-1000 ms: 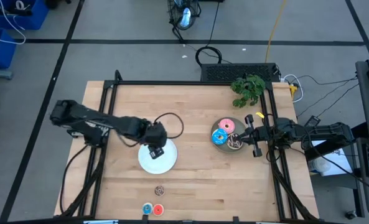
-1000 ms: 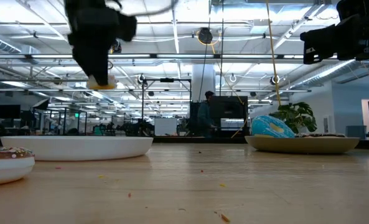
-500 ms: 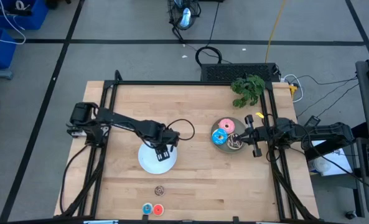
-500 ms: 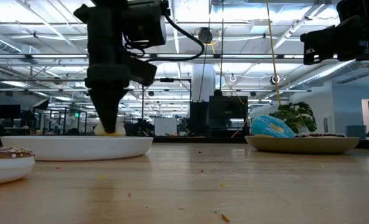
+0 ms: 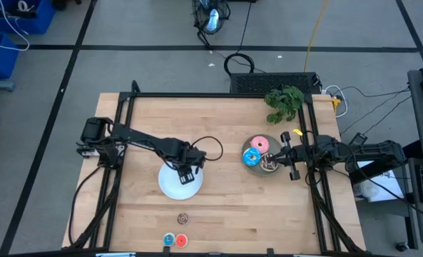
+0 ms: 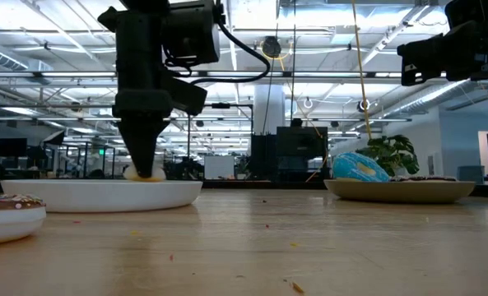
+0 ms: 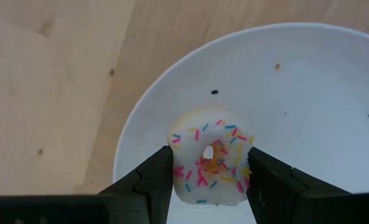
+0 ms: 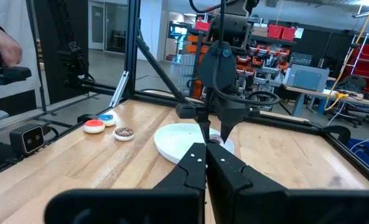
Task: Pick & Place donuts
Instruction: Put the small white donut on the white plate, then put the small brown donut on the white plate
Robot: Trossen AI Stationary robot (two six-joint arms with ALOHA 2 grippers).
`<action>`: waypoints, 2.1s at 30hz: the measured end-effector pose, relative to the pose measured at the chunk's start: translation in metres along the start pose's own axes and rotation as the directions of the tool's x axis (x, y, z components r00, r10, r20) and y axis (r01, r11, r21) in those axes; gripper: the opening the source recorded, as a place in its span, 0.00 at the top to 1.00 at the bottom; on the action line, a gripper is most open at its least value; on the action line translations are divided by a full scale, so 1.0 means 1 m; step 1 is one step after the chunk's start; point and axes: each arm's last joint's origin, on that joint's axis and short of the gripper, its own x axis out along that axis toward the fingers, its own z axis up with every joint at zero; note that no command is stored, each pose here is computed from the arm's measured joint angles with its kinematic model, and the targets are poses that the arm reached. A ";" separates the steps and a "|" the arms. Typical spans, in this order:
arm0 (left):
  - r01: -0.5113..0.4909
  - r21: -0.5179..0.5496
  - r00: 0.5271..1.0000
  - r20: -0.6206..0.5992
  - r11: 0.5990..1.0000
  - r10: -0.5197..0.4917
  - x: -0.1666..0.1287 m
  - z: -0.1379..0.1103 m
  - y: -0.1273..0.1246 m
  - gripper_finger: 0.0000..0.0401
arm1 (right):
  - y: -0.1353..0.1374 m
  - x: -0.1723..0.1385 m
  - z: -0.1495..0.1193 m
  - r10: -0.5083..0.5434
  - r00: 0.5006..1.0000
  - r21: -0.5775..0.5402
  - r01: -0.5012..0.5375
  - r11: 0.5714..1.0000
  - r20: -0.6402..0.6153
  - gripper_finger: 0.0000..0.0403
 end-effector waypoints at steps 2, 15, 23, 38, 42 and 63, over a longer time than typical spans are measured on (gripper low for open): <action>-0.002 0.000 1.000 -0.004 1.000 0.002 0.000 0.000 0.000 0.56 | 0.000 0.000 0.000 0.000 1.000 0.000 0.000 1.000 0.000 1.00; -0.037 -0.089 0.999 -0.014 0.995 0.036 0.018 -0.012 0.005 0.56 | 0.000 0.000 0.000 0.000 1.000 -0.003 0.000 1.000 0.000 1.00; -0.037 -0.095 0.999 -0.014 0.995 0.036 0.025 -0.018 0.006 0.48 | 0.000 0.000 0.000 0.000 1.000 -0.007 0.000 1.000 0.001 1.00; -0.043 -0.046 0.997 -0.065 0.998 0.039 -0.017 0.000 0.000 0.03 | 0.000 0.000 0.000 0.000 1.000 -0.008 0.000 1.000 0.000 1.00; -0.024 -0.099 0.993 -0.118 0.995 0.012 -0.045 0.004 -0.005 0.05 | 0.000 0.000 0.000 0.000 1.000 -0.007 0.000 1.000 0.000 1.00; 0.118 0.123 0.992 0.018 0.985 -0.121 -0.175 -0.021 -0.076 0.97 | 0.000 0.000 0.000 0.000 1.000 -0.004 0.000 1.000 0.000 1.00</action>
